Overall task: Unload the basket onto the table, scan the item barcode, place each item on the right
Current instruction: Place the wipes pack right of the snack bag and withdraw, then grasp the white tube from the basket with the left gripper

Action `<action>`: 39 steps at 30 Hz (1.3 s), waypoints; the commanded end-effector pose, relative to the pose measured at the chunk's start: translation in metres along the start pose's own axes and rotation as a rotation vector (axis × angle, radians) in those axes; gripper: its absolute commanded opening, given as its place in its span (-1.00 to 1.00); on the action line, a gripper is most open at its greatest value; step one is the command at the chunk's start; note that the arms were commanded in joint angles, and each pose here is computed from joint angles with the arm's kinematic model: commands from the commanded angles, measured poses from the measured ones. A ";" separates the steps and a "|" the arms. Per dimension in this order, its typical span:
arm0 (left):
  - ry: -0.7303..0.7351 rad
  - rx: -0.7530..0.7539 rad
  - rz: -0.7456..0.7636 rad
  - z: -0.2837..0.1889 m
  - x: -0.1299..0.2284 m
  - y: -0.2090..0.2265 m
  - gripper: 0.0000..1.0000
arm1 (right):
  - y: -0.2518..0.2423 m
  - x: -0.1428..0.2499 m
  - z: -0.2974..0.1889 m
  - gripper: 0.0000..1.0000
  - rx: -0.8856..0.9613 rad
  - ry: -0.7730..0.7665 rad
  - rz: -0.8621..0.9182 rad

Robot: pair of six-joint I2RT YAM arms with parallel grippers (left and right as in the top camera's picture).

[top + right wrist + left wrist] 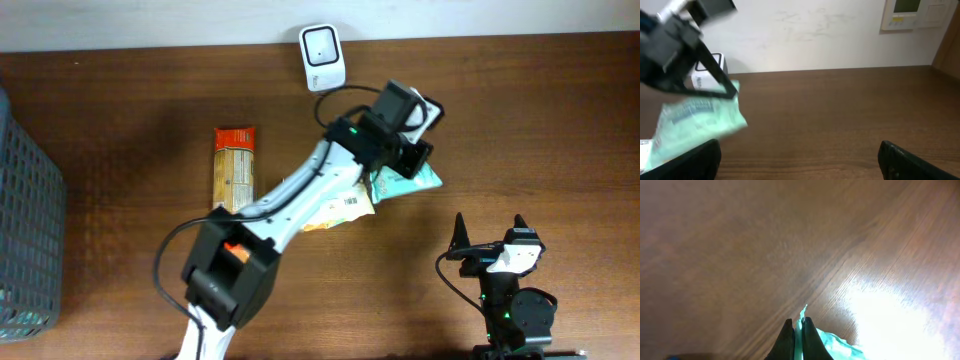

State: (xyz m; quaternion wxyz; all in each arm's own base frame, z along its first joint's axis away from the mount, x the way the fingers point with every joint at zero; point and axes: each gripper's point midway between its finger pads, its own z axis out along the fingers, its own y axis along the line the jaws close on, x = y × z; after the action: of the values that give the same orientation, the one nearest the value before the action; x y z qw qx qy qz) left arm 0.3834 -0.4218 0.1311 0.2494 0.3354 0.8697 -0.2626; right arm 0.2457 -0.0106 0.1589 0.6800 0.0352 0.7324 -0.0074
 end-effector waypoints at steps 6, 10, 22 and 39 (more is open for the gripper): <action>-0.096 -0.051 -0.040 -0.045 -0.038 0.028 0.35 | -0.004 0.003 0.000 0.97 0.019 0.007 -0.007; -0.300 -0.306 -0.178 -0.221 -0.089 0.120 0.37 | -0.004 0.003 0.000 0.97 0.019 0.007 -0.007; -0.298 -1.261 -0.715 -0.623 0.164 0.310 0.74 | -0.004 0.003 0.000 0.98 0.019 0.007 -0.007; 0.184 -1.252 -1.274 -0.562 0.495 0.424 0.61 | -0.004 0.003 0.000 0.97 0.019 0.007 -0.007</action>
State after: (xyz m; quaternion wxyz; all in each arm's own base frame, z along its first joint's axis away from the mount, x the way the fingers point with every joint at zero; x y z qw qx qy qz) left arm 0.2489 0.4171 0.1616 0.1779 -0.4174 0.8731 0.1786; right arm 0.2457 -0.0106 0.1589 0.6800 0.0353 0.7324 -0.0073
